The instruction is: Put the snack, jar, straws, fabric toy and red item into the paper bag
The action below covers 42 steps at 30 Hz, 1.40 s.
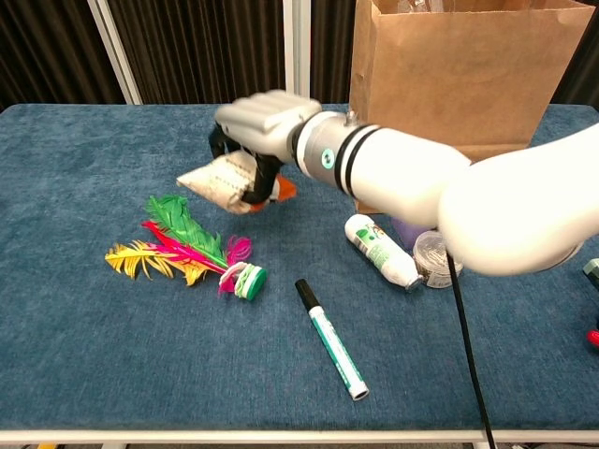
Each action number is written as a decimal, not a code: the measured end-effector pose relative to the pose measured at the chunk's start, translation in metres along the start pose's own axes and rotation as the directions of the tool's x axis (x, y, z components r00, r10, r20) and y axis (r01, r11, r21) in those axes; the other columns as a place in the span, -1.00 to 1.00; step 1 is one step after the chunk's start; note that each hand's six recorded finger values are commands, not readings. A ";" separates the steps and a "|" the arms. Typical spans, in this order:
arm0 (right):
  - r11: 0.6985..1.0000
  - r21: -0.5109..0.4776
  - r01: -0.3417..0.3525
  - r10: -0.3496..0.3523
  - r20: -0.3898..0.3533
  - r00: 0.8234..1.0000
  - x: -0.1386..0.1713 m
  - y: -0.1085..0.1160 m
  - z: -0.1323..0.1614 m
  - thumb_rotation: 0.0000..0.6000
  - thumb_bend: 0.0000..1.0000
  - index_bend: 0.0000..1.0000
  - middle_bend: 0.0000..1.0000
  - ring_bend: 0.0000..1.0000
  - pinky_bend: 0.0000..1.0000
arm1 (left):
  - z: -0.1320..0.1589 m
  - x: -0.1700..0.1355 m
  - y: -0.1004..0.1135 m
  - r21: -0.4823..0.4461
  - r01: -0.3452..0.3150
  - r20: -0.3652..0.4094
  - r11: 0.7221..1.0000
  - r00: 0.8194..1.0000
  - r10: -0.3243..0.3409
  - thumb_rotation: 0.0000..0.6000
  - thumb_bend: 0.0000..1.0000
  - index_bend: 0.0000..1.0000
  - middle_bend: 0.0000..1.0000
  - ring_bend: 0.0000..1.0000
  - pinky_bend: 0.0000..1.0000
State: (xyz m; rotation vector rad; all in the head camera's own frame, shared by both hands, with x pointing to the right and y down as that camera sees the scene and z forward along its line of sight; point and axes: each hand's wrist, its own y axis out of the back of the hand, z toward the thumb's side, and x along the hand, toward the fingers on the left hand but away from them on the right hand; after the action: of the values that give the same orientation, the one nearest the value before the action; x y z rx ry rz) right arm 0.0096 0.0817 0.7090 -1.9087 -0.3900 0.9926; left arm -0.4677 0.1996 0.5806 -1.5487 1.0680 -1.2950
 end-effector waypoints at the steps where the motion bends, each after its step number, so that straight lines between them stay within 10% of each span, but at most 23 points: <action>1: 1.000 -0.001 0.023 -0.023 -0.010 1.000 0.003 0.010 0.002 1.00 -0.57 0.05 -0.09 -0.36 -0.23 | 0.001 0.000 0.000 -0.001 0.000 0.002 1.000 1.000 0.000 1.00 -0.79 -0.78 -0.67 -0.97 -0.75; 11: 0.952 -0.058 0.299 -0.304 -0.090 0.948 0.045 0.134 0.019 1.00 -0.57 0.07 -0.09 -0.34 -0.22 | 0.009 0.002 -0.001 0.012 0.004 0.025 1.000 1.000 -0.005 1.00 -0.79 -0.78 -0.67 -0.97 -0.74; 21: 0.783 0.037 0.621 -0.621 -0.013 0.784 0.110 0.251 -0.033 1.00 -0.57 0.08 -0.09 -0.34 -0.21 | 0.021 0.006 -0.003 0.019 0.017 0.057 1.000 0.998 -0.018 1.00 -0.79 -0.78 -0.67 -0.97 -0.74; 26: 0.782 0.117 0.612 -0.622 0.107 0.775 0.127 0.254 -0.083 1.00 -0.57 0.08 -0.09 -0.34 -0.21 | 0.025 0.007 -0.005 0.022 0.023 0.069 1.000 0.997 -0.024 1.00 -0.79 -0.78 -0.67 -0.97 -0.74; 42: 0.926 0.073 0.370 -0.359 0.472 0.805 0.157 0.178 -0.201 1.00 -0.57 0.08 -0.12 -0.34 -0.23 | 0.034 0.008 -0.014 0.036 0.054 0.090 0.998 0.994 -0.057 1.00 -0.79 -0.78 -0.67 -0.97 -0.74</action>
State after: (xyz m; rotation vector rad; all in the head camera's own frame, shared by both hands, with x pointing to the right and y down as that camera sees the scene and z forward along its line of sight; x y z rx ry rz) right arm 0.2402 -0.0332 0.5347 -1.5026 -1.0236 1.1877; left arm -0.4317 0.1990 0.5917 -1.6068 0.9478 -1.2612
